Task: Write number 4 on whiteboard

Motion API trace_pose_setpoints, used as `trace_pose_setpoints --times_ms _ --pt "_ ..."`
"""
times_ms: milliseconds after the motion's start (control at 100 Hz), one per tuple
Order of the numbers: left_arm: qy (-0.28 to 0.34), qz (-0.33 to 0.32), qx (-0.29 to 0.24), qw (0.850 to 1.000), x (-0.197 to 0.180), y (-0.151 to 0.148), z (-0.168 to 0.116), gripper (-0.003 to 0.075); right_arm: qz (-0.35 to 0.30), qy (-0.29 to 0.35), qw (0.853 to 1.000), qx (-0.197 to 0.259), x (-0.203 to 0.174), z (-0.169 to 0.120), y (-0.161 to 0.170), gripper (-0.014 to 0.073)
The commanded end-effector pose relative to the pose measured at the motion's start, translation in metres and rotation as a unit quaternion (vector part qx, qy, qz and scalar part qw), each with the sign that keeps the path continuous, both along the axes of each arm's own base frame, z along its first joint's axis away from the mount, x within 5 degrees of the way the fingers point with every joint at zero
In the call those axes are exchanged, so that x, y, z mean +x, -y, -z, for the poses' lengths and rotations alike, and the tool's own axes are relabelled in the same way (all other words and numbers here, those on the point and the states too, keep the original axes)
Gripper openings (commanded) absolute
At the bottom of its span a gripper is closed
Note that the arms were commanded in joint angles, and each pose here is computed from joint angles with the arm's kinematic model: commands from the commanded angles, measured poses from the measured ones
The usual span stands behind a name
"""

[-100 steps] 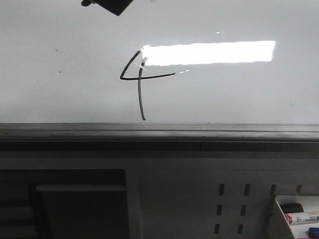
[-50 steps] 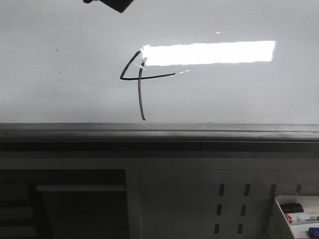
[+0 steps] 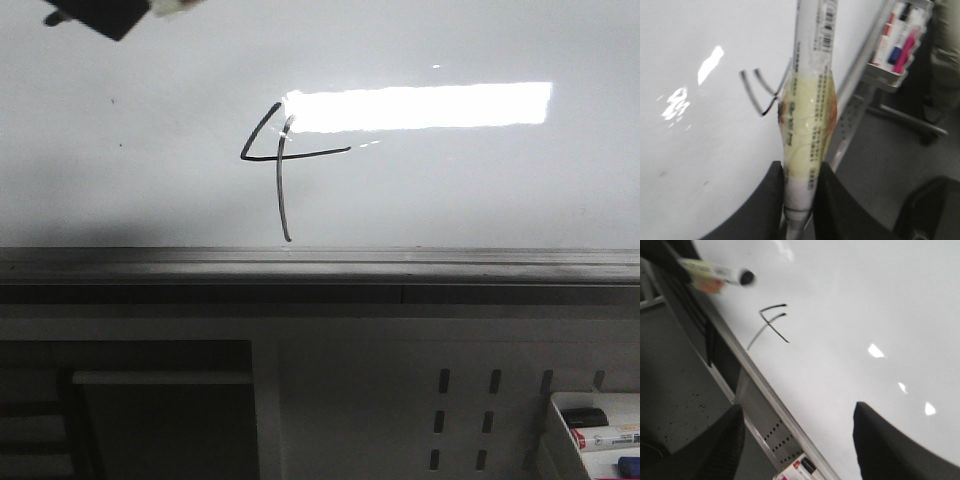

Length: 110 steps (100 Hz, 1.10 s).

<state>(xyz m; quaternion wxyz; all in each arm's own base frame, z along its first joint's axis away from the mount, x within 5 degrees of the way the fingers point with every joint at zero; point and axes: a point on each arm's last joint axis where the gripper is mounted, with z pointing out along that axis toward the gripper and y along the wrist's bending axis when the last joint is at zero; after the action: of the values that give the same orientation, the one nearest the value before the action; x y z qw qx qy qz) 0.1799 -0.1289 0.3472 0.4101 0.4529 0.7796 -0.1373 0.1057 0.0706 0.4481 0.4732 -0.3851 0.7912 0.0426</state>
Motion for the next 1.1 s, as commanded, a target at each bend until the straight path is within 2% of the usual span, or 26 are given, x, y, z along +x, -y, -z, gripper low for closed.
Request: trace_pose_setpoints --times_ms 0,110,260,340,420,520,670,950,1040,1090 --pt "0.057 -0.119 -0.088 0.987 0.001 -0.026 -0.005 -0.0020 0.048 0.034 0.997 0.040 -0.012 -0.009 0.018 0.0414" --pt "0.049 -0.249 -0.179 0.951 0.002 -0.056 0.011 -0.0020 0.046 0.050 0.996 0.052 -0.020 -0.004 0.023 0.0414" --pt "0.030 -0.341 -0.208 0.916 0.009 -0.080 0.041 -0.0020 0.046 0.047 0.997 0.050 -0.020 0.004 0.023 0.0414" --pt "0.033 -0.384 -0.233 0.893 0.018 -0.089 0.046 -0.0020 0.044 0.047 0.997 0.050 -0.018 0.007 0.022 0.0414" --pt "0.042 -0.413 -0.245 0.876 0.027 -0.095 0.049 -0.0020 0.041 0.054 0.996 0.057 -0.017 0.007 0.020 0.0414" --pt "0.044 -0.428 -0.235 0.872 0.039 -0.096 0.058 -0.0020 0.037 0.060 0.995 0.063 -0.015 0.008 0.018 0.0414" --pt "0.013 -0.436 -0.213 0.875 0.052 -0.095 0.075 -0.0020 0.035 0.064 0.995 0.067 -0.015 0.008 0.017 0.0414" --pt "0.011 -0.429 -0.198 0.881 0.053 -0.094 0.078 -0.0016 0.042 0.053 0.994 0.082 -0.015 0.009 0.016 0.0414" --pt "0.012 -0.428 -0.196 0.882 0.053 -0.094 0.078 0.0033 0.042 0.053 0.994 0.082 -0.015 0.009 0.016 0.0414" --pt "0.015 -0.425 -0.191 0.885 0.053 -0.094 0.078 0.0092 0.042 0.053 0.994 0.082 -0.015 0.009 0.016 0.0414"
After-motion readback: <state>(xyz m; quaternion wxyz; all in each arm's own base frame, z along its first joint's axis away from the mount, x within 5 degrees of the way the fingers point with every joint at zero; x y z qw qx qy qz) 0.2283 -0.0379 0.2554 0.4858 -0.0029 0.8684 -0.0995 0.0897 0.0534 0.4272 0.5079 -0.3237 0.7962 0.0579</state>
